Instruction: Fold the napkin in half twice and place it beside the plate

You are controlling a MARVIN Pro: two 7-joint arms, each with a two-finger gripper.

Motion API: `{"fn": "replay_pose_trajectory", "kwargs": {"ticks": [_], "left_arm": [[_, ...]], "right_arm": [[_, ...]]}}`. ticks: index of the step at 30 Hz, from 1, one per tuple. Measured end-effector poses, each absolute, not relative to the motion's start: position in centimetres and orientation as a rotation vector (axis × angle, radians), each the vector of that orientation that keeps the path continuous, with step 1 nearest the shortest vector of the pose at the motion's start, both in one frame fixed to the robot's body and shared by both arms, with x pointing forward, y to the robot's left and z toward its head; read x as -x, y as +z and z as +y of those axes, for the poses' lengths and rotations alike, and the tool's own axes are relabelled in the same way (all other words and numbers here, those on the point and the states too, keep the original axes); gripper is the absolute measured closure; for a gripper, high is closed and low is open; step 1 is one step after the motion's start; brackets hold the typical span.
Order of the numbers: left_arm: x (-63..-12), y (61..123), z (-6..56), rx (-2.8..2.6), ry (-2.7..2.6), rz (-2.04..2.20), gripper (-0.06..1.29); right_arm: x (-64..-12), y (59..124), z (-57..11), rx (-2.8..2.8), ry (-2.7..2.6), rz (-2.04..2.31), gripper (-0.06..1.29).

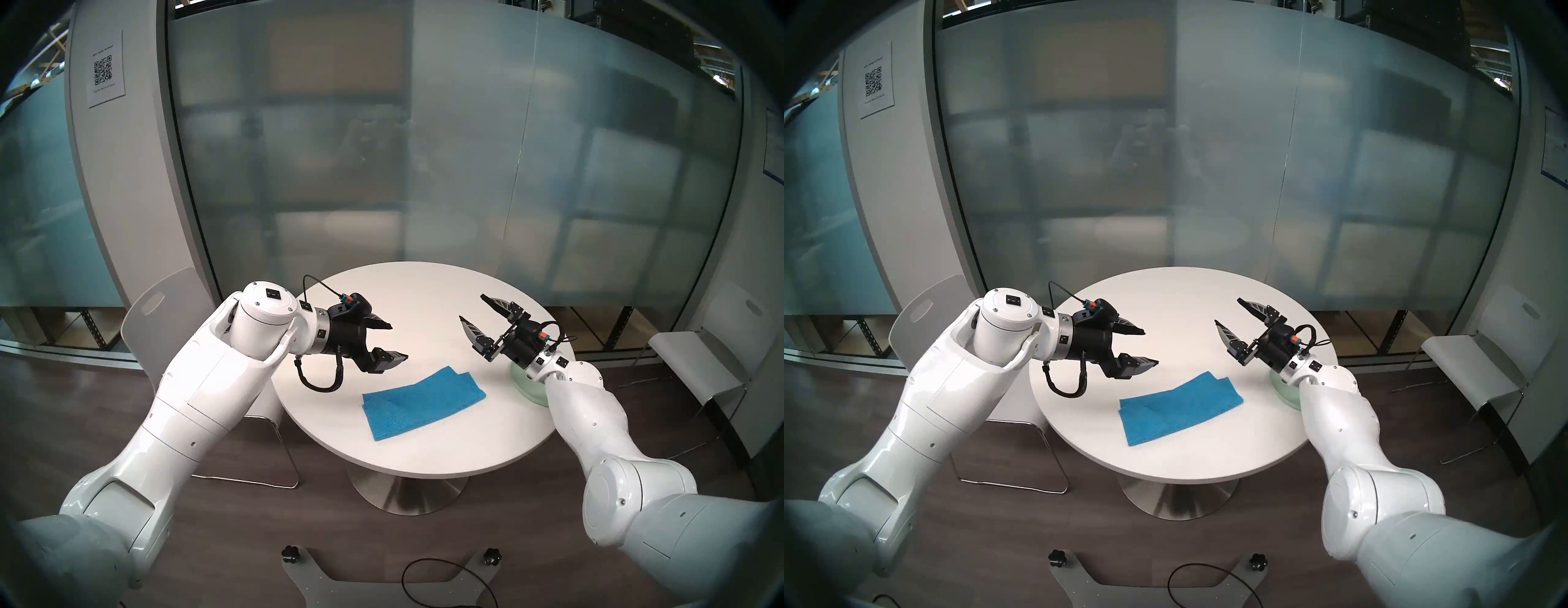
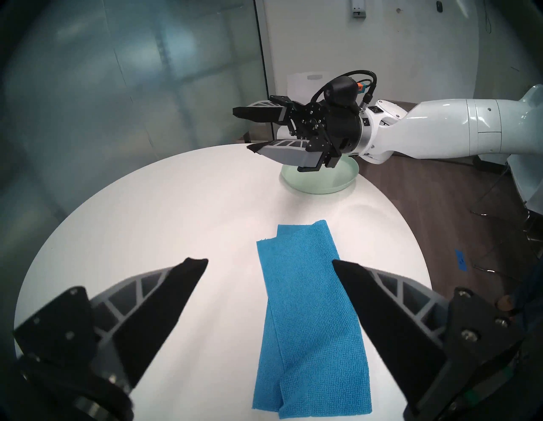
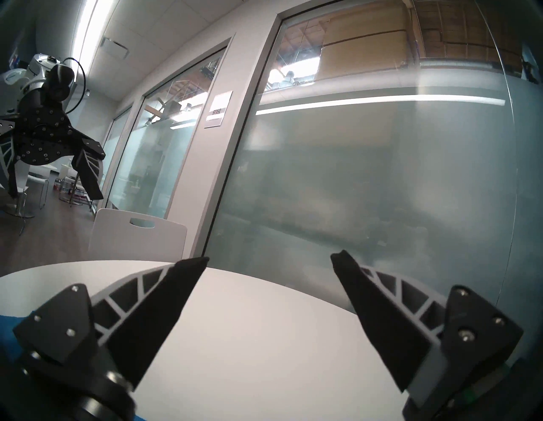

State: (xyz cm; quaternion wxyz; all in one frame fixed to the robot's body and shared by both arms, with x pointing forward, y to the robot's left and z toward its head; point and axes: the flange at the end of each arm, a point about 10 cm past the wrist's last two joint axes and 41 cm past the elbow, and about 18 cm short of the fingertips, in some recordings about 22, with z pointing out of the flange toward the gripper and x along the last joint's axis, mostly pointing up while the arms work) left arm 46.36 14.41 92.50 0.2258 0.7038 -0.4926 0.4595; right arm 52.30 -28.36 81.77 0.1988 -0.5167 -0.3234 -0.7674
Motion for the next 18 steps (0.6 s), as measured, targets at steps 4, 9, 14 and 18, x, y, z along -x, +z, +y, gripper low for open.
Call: {"fn": "replay_pose_trajectory", "kwargs": {"ticks": [4,9,14,18], "left_arm": [[-46.5,92.1,14.5,-1.953,1.263,-1.346,0.04],[-46.7,91.7,14.6,-1.968,1.259,-1.334,0.04],[-46.8,91.2,14.7,-1.980,1.253,-1.326,0.04],[-46.7,90.7,14.7,-1.989,1.242,-1.321,0.04]], "right_arm": [[-51.5,81.0,-28.2,1.446,-2.122,-0.878,0.03],[-50.8,80.4,-28.2,1.444,-2.111,-0.852,0.03],[-50.1,79.8,-28.3,1.448,-2.099,-0.832,0.03],[-49.2,78.9,-28.5,1.459,-2.083,-0.816,0.03]]}}
